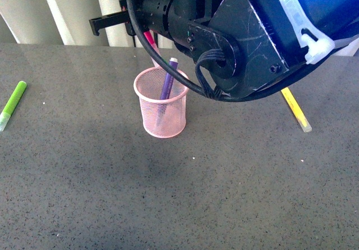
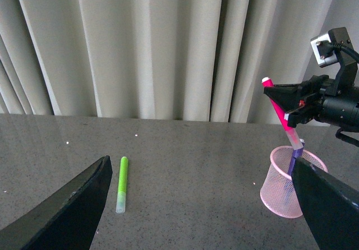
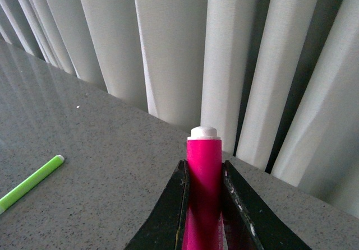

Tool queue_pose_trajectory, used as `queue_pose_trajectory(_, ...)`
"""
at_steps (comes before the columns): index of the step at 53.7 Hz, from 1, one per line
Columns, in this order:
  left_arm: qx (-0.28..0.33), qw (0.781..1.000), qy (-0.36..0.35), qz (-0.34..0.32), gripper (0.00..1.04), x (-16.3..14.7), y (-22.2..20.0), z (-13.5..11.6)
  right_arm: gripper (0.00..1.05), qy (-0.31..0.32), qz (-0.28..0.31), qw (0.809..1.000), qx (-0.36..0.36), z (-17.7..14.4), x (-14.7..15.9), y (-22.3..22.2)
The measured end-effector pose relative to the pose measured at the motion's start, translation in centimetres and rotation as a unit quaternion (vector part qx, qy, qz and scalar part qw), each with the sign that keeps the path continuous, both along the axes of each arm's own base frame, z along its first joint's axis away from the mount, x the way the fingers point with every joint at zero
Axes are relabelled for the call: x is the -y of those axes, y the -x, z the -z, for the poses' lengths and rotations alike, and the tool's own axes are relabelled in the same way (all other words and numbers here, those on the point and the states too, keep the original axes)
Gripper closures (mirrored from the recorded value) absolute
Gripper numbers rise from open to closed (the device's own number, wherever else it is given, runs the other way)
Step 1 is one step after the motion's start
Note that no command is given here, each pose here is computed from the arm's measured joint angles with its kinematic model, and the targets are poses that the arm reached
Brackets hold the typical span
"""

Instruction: Insert purple and pink pens into pink cup

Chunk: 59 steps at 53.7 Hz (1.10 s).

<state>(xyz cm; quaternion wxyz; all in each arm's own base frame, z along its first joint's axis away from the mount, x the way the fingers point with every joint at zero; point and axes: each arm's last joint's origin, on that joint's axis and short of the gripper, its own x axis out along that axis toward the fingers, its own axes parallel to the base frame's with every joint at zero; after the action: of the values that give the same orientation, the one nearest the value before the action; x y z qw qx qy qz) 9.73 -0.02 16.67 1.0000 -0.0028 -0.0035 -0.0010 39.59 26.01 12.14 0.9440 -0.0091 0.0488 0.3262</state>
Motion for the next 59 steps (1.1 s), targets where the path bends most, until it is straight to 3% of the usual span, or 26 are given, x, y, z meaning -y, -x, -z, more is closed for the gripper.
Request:
queue_pose_trajectory(45,0.000,1.000,0.000,0.000,0.07,0.0,0.0,0.0,0.93,0.009,0.008,0.999,-0.052,2.8,0.0,0.5)
queue_pose_trajectory(59,0.000,1.000,0.000,0.000,0.07,0.0,0.0,0.0,0.52,0.010,0.021,0.998,-0.057,3.0,0.2,0.7)
